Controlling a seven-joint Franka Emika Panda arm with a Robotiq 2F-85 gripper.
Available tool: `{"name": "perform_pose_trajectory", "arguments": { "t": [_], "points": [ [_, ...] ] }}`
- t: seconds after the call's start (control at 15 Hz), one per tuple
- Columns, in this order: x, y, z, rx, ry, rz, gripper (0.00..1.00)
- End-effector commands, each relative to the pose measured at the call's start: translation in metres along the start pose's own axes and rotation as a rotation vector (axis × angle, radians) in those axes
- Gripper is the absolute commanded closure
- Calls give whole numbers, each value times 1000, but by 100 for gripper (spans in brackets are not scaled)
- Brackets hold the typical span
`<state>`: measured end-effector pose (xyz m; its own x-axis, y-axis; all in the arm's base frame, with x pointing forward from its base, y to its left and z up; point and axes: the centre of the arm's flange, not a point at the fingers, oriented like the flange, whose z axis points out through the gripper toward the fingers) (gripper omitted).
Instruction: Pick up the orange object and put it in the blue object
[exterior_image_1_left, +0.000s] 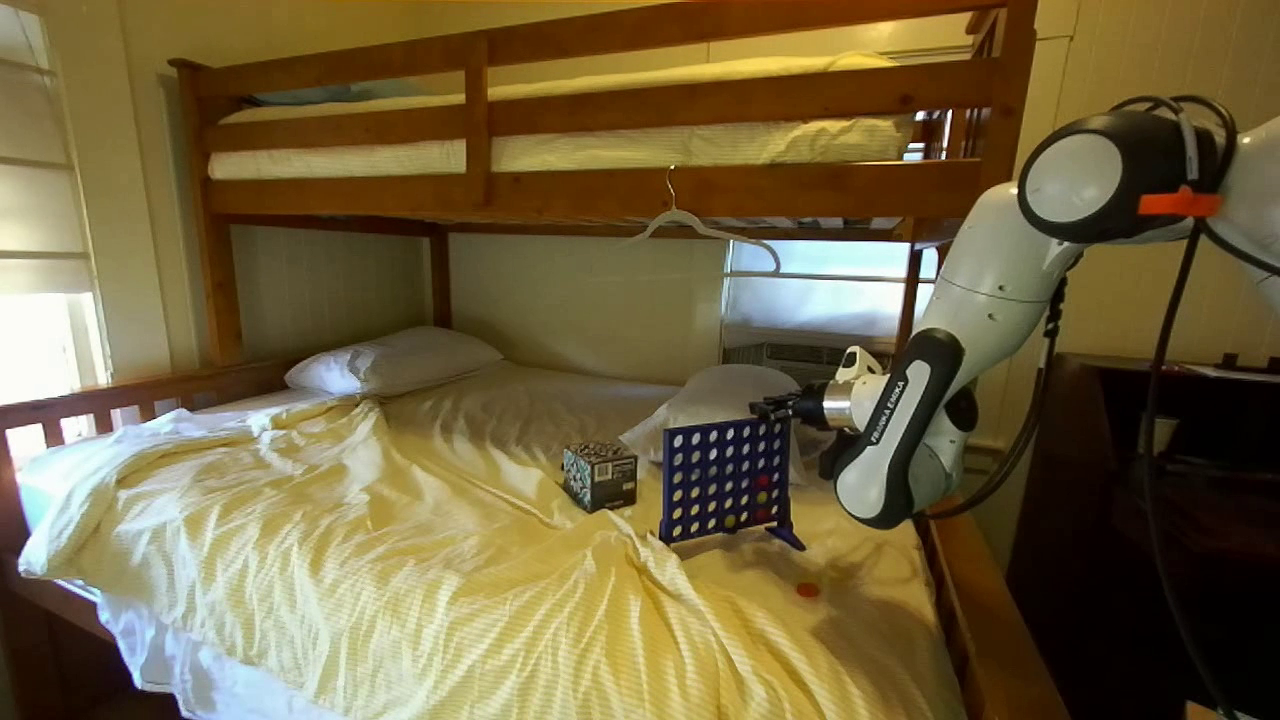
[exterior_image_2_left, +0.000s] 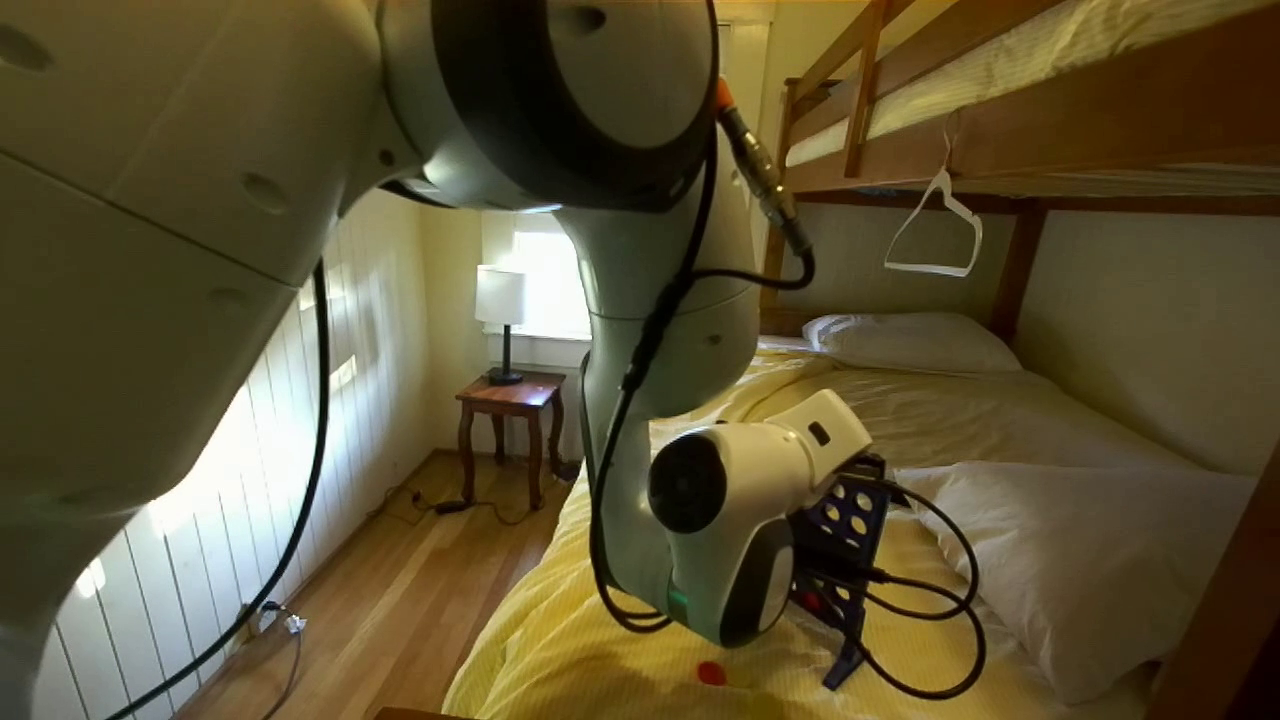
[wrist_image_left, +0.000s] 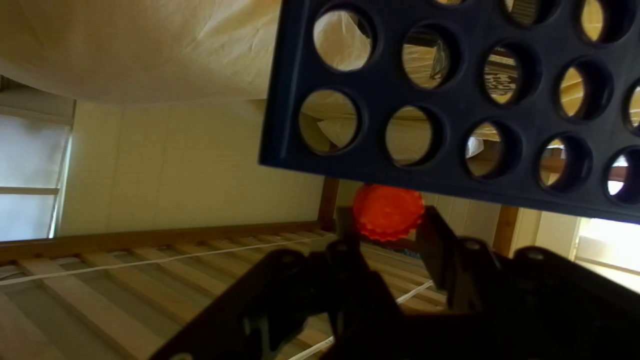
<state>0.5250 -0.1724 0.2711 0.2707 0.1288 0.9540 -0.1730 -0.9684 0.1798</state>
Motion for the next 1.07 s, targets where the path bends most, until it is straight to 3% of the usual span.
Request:
{"name": "perform_pose_trajectory", "arguments": {
  "t": [0.0, 1.0],
  "points": [
    [-3, -4, 9, -13, 0, 11, 90],
    [-17, -12, 9, -15, -21, 6, 90]
  ]
}}
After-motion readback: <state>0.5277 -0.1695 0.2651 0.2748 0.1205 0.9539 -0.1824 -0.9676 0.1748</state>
